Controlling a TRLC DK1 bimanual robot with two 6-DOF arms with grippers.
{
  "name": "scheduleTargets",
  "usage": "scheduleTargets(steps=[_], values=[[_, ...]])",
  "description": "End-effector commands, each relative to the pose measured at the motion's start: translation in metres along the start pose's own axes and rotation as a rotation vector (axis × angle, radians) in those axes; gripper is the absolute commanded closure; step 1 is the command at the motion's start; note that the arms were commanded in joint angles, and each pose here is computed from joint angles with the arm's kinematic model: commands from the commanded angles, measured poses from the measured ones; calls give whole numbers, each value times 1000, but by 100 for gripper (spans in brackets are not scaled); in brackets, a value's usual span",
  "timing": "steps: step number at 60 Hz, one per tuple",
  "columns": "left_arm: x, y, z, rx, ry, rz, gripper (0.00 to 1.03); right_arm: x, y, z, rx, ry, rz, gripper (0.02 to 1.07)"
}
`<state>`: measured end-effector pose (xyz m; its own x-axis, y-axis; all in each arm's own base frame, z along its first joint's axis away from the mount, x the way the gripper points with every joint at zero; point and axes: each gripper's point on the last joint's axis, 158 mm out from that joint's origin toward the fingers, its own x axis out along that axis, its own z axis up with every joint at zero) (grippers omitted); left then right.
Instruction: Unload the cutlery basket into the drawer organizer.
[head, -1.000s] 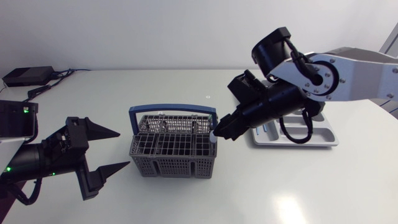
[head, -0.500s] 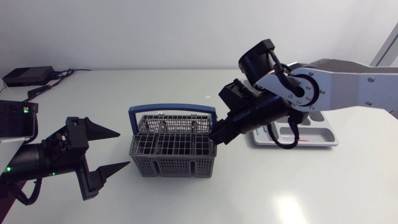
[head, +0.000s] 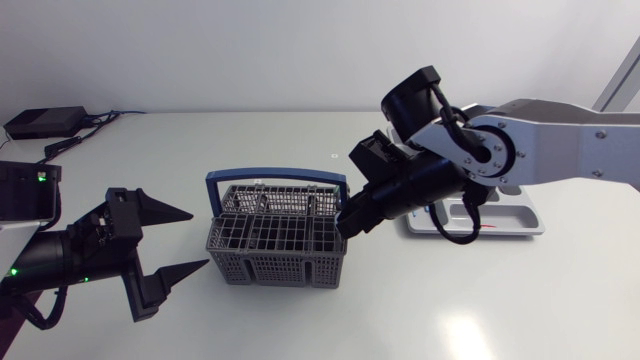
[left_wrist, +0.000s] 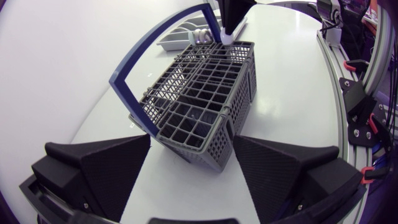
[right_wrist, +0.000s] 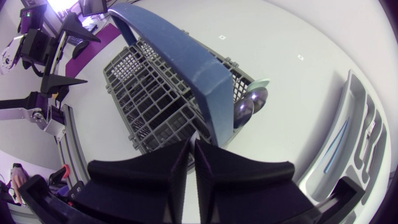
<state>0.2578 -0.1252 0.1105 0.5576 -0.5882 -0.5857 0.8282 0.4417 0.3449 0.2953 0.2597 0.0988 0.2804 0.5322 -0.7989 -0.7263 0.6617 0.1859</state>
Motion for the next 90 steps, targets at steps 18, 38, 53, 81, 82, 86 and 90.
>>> scheduleTargets(steps=[18,38,53,81,82,86,90], values=[[3,-10,-4,2,-1,-28,7,-29,14,4,-13,-78,0,100],[3,-12,-5,0,-1,-31,7,-84,33,21,-53,-207,17,100],[4,-13,-4,5,-4,-37,7,-117,47,21,-47,-261,58,100],[3,-13,-1,-5,-9,-32,7,-165,-61,1,165,-300,-209,100],[3,-13,-2,-10,-7,-34,7,-163,-68,-2,169,-294,-233,100],[4,-12,-1,-23,-9,-36,7,-156,-86,-13,177,-261,-296,100],[5,-12,1,-53,-8,-43,7,-152,-105,-23,193,-245,-341,100]])
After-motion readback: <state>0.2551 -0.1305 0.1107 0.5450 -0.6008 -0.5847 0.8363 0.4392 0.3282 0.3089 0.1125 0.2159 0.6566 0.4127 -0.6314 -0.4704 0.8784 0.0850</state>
